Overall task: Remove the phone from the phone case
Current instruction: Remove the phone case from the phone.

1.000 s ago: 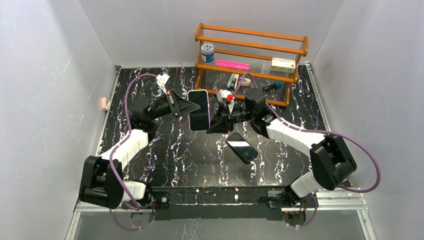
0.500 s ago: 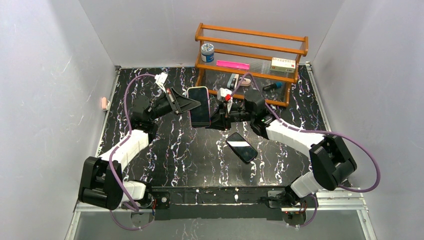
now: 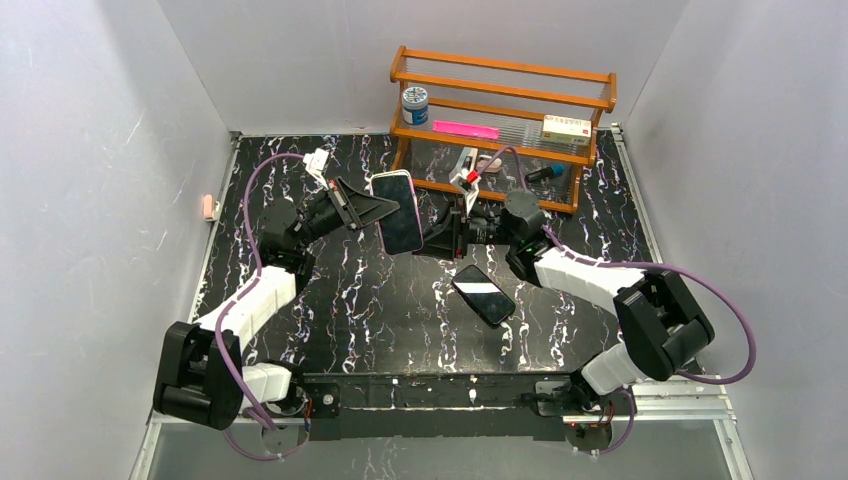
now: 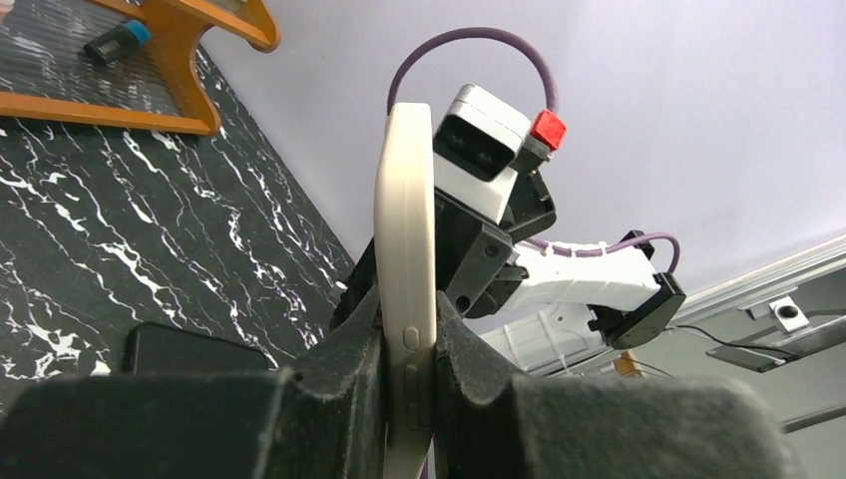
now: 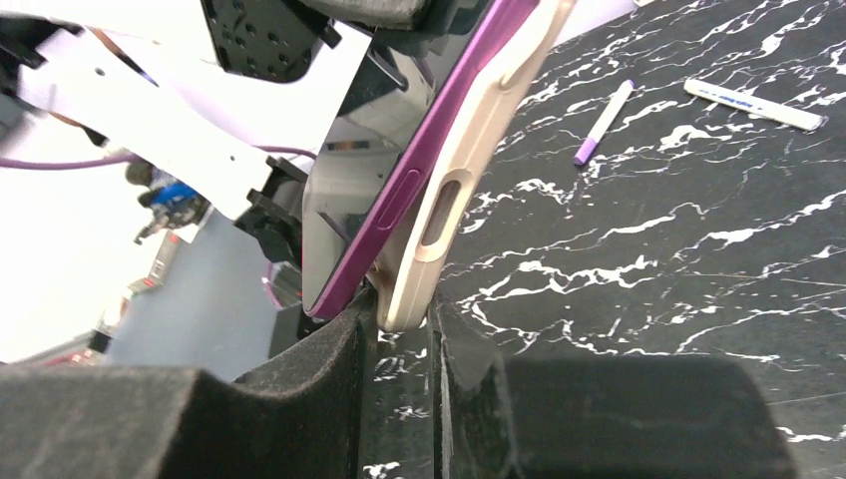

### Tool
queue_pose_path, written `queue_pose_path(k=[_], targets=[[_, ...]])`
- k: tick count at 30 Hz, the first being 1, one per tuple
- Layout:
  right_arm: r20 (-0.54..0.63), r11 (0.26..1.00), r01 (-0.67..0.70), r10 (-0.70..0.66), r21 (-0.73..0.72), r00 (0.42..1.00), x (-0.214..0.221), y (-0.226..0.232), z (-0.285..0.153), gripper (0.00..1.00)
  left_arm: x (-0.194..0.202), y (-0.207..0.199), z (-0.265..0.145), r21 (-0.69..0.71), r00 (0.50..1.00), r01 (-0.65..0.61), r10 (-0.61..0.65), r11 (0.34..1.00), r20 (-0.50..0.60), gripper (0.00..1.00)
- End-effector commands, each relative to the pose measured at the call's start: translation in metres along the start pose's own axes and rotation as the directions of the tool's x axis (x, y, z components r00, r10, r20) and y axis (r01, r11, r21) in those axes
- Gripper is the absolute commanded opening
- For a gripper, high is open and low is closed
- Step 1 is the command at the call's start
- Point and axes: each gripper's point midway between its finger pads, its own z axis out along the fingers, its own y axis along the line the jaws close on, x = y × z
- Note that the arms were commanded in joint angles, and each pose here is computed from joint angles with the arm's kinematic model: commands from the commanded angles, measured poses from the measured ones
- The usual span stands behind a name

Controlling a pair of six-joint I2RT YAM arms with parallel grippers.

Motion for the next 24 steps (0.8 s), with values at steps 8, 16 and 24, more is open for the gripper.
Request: queue_pose_path(k=[8,16,24], targets=[[0.325,0.997,-0.059,0.069,-0.041,0.943,-0.081,0.013,-0.003,0.34,0.038,-0.017,-0.003,0.056,0.993,0.019,-0.013,0.998,-0.113,0.0],[0.305,0.989,-0.104,0.132,-0.107,0.943,-0.076,0.017,0.0,0.31,0.033,-0.007,0.0,0.019,0.997,0.042,-0.041,0.999,-0.058,0.0],[0.277,0.979,-0.17,0.194,-0.11,0.941,-0.062,0.014,-0.002,0.09,0.026,0.013,0.006,-0.039,0.997,0.08,-0.08,0.996,-0.005,0.24]])
